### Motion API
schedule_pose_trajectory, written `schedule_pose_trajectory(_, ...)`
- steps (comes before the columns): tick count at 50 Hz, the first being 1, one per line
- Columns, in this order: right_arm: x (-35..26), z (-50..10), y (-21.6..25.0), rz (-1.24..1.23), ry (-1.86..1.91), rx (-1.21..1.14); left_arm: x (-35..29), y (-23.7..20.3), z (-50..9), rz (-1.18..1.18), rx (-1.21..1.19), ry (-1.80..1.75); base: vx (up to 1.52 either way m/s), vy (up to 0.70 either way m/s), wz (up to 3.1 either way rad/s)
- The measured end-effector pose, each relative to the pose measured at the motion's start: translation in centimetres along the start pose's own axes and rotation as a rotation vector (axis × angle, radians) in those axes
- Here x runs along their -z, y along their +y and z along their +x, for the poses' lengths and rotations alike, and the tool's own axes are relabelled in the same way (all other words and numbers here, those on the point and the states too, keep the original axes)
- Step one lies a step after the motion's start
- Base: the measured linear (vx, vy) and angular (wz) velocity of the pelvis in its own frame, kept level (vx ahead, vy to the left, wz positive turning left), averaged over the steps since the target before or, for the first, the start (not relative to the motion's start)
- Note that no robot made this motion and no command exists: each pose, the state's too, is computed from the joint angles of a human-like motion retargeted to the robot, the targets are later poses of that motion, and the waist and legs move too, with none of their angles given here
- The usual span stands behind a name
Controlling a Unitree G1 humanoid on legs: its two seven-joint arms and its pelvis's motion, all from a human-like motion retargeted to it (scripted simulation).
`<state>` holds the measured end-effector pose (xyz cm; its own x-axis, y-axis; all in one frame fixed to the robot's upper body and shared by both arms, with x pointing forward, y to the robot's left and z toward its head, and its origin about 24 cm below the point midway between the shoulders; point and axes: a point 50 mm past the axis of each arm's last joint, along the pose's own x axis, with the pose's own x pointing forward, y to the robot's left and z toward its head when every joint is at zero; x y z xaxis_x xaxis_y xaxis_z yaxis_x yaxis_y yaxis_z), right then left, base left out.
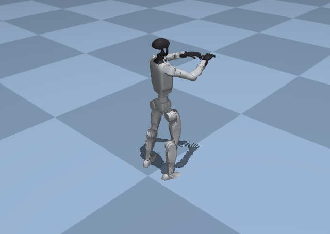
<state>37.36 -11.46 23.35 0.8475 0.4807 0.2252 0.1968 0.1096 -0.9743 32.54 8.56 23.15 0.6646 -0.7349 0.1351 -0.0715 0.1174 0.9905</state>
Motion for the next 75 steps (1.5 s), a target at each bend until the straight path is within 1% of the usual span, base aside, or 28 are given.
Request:
schedule_pose_trajectory(7,-5.7,-5.3,-3.0,0.061,-0.359,0.02,5.6,1.0,0.6,0.011,-0.046,0.268,-0.02,0.02,-0.21)
schedule_pose_trajectory(12,-8.7,-8.8,-4.6,0.13,-0.544,0.043,10.2,2.1,-0.1,0.039,-0.062,0.484,-0.03,0.0,-0.23)
schedule_pose_trajectory(16,-10.0,-10.2,-5.6,0.162,-0.625,0.064,12.9,2.5,-1.1,0.056,-0.044,0.622,-0.03,-0.01,-0.2)
schedule_pose_trajectory(20,-10.0,-10.1,-5.8,0.172,-0.619,0.071,13.5,2.3,-1.5,0.023,-0.023,0.662,0.0,0.0,0.0)
schedule_pose_trajectory(23,-9.1,-9.0,-5.7,0.16,-0.556,0.071,12.3,2.3,-0.7,-0.003,-0.024,0.588,0.0,0.0,0.0)
schedule_pose_trajectory(26,-7.6,-7.4,-5.2,0.136,-0.462,0.064,9.8,2.1,0.4,0.004,-0.017,0.45,-0.01,-0.01,0.15)
schedule_pose_trajectory(34,-2.2,-3.2,-3.1,0.01,-0.174,0.004,-0.3,1.8,1.6,0.136,0.014,-0.029,-0.01,-0.01,0.48)
schedule_pose_trajectory(40,2.6,-0.9,-1.8,-0.111,0.042,-0.064,-6.6,1.3,0.3,0.115,0.017,-0.34,0.0,-0.01,0.67)
schedule_pose_trajectory(45,6.0,-0.5,-1.2,-0.178,0.204,-0.128,-8.2,0.4,0.1,0.034,0.034,-0.423,0.0,-0.01,0.52)
schedule_pose_trajectory(49,6.5,-0.6,-1.8,-0.196,0.219,-0.084,-7.2,0.2,0.6,-0.016,0.008,-0.363,0.0,-0.01,0.2)
schedule_pose_trajectory(53,4.5,-1.1,-3.0,-0.195,0.094,0.029,-5.1,0.7,1.2,-0.042,-0.06,-0.259,0.0,-0.01,-0.06)
schedule_pose_trajectory(57,0.8,-3.0,-4.3,-0.118,-0.099,0.106,-2.5,1.7,1.8,-0.057,-0.139,-0.143,-0.01,-0.04,-0.45)
schedule_pose_trajectory(66,-6.0,-8.1,-5.4,0.116,-0.415,0.146,4.5,4.1,2.7,-0.109,-0.233,0.196,0.0,-0.04,-0.72)
schedule_pose_trajectory(70,-8.4,-10.0,-6.0,0.167,-0.534,0.156,7.3,5.3,2.8,0.001,-0.207,0.347,0.0,-0.04,-0.63)
schedule_pose_trajectory(75,-10.3,-11.6,-6.8,0.169,-0.658,0.21,8.8,6.4,2.8,0.256,-0.125,0.418,0.0,-0.02,-0.35)
